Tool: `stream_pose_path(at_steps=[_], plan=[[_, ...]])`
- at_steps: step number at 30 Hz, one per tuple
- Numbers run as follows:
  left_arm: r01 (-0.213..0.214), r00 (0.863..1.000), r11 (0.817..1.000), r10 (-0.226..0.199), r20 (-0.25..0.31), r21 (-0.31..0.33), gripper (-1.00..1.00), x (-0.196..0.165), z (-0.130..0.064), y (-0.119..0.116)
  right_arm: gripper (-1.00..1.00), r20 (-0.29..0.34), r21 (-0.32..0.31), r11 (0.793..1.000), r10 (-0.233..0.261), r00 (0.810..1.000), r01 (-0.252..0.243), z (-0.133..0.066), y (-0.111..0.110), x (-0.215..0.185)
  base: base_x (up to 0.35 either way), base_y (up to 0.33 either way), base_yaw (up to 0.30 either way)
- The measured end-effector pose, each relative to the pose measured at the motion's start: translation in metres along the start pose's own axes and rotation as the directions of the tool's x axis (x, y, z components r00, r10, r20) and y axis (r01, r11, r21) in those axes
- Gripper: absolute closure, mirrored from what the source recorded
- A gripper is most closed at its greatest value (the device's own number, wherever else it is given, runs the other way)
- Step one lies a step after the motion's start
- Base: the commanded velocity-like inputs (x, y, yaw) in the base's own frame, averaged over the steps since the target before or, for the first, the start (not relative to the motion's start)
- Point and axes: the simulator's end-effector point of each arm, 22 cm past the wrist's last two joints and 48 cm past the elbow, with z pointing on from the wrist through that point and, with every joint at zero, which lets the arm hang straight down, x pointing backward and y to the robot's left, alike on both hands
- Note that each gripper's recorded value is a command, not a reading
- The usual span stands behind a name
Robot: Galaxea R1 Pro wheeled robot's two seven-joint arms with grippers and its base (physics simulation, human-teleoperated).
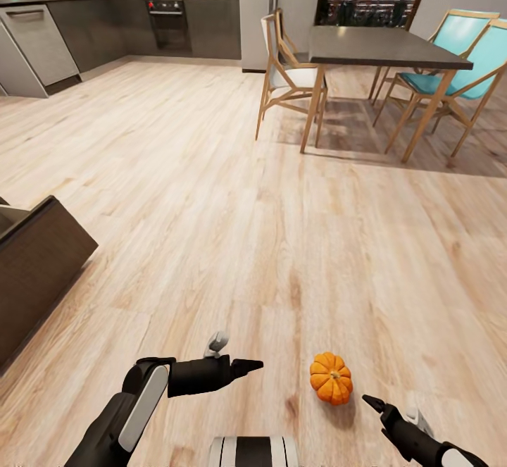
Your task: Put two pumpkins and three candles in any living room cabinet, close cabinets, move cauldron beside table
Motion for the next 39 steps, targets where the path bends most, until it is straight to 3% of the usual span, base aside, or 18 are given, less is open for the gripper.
stream_pose_path(at_steps=[7, 19, 25, 39], plan=[[0.004, 1.000, 1.000, -0.004, -0.002, 0.000, -1.00, 0.001, 0.001, 0.001, -1.00, -0.003, -0.072, 0.997, 0.001, 1.000, -0.001, -0.001, 0.014, 0.000, 0.000, 0.000, 0.000], [0.007, 1.000, 1.000, -0.007, -0.002, -0.001, -1.00, 0.001, 0.001, 0.003, -1.00, -0.002, -0.089, 0.996, 0.003, 1.000, -0.003, -0.002, 0.016, -0.001, 0.000, 0.000, 0.000], [0.006, 1.000, 1.000, -0.006, -0.001, 0.002, -1.00, 0.000, 0.001, 0.002, -1.00, -0.001, -0.159, 0.987, 0.004, 1.000, -0.005, -0.004, 0.031, -0.001, 0.042, 0.003, 0.000], [0.005, 1.000, 1.000, -0.005, -0.001, 0.001, -1.00, 0.000, 0.001, 0.002, -1.00, -0.003, -0.166, 0.986, 0.007, 1.000, -0.007, -0.004, 0.033, -0.001, 0.065, 0.009, 0.000]])
